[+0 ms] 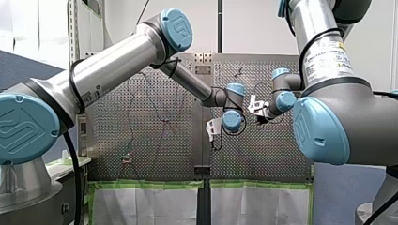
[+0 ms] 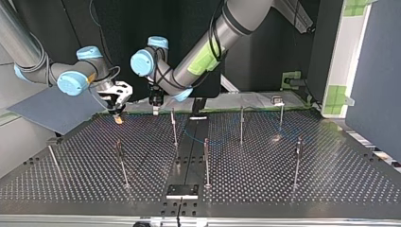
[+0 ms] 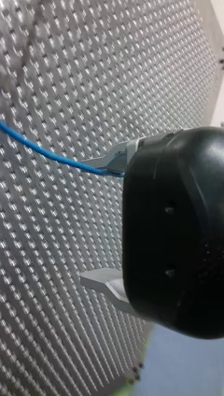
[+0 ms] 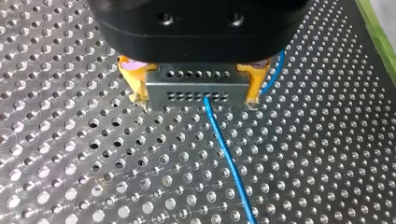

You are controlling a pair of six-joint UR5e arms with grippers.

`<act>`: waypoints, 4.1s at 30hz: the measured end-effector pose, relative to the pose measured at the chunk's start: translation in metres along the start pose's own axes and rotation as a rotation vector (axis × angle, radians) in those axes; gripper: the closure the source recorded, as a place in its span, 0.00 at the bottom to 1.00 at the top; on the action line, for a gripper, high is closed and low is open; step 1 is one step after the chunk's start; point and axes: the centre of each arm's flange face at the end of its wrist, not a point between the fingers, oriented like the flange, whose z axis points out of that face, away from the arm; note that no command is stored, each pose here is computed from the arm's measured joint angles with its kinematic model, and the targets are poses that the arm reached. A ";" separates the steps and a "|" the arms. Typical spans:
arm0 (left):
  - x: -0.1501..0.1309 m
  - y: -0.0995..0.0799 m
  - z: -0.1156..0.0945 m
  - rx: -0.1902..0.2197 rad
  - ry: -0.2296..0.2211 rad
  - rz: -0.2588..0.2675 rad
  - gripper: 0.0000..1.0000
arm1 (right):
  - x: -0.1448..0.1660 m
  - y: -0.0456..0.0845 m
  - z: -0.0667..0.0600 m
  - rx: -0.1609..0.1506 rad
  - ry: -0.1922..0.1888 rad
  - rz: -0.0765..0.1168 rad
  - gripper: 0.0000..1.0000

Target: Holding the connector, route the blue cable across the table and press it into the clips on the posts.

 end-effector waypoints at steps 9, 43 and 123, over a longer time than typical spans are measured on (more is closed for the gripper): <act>-0.024 -0.006 0.016 -0.006 -0.060 -0.039 0.00 | 0.000 0.000 0.000 0.002 0.000 0.000 1.00; -0.060 -0.019 0.002 -0.043 -0.064 -0.068 1.00 | 0.052 -0.022 -0.026 0.042 0.060 -0.021 1.00; -0.248 -0.024 -0.018 0.124 -0.272 -0.170 0.87 | 0.219 -0.060 -0.091 0.134 0.233 -0.048 1.00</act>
